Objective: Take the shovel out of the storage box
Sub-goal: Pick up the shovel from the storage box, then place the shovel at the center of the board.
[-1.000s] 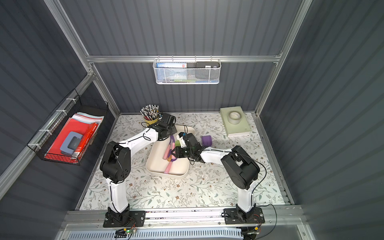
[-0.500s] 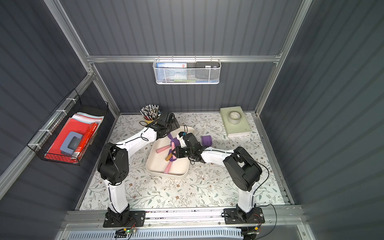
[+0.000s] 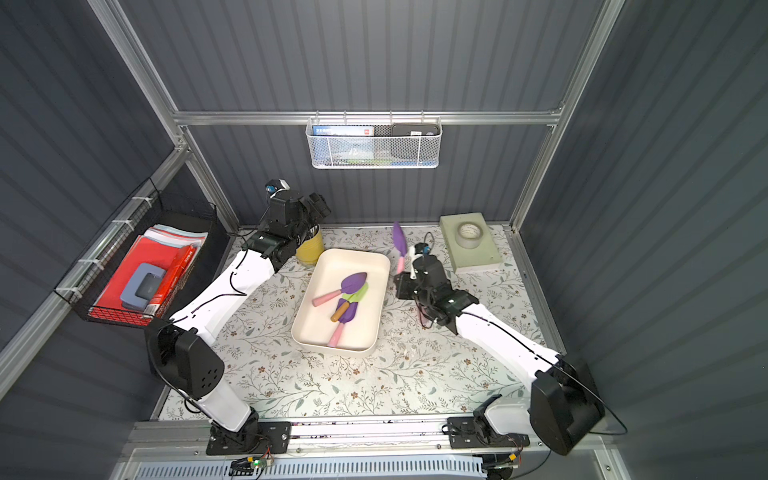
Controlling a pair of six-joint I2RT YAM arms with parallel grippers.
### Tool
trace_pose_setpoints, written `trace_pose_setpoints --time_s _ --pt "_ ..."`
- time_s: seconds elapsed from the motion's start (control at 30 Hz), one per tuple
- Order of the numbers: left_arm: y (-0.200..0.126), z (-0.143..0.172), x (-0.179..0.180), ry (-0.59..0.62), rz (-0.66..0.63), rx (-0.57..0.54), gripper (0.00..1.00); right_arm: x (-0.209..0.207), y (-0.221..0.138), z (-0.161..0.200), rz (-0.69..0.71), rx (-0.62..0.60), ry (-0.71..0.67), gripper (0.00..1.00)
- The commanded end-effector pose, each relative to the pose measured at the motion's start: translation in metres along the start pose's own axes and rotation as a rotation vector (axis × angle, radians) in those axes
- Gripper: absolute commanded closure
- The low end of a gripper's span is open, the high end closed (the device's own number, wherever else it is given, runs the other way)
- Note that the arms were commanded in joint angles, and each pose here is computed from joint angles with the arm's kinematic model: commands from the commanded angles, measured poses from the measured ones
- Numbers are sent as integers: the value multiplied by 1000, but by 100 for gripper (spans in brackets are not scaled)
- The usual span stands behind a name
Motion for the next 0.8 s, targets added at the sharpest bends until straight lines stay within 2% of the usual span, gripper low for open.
trace_pose_setpoints --time_s 0.0,0.17,0.4,0.57,0.77 --pt "4 19 9 46 -13 59 11 -56 -18 23 288 45 22 75" --pt "10 38 19 43 -12 98 11 -85 -24 49 470 154 32 77" --pt "19 57 28 38 -22 146 11 -112 3 93 551 292 1 76" --pt "22 68 34 44 -26 178 11 -124 23 102 605 360 -28 77" --pt "30 82 40 71 -32 211 13 -125 42 95 599 356 -32 77"
Point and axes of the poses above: each gripper's point midway between its finger pads, its own y axis out along the fingers, its own x axis along the line the jaws close on, z = x × y, the point moved 7 cm from there along -y, back along the fingers
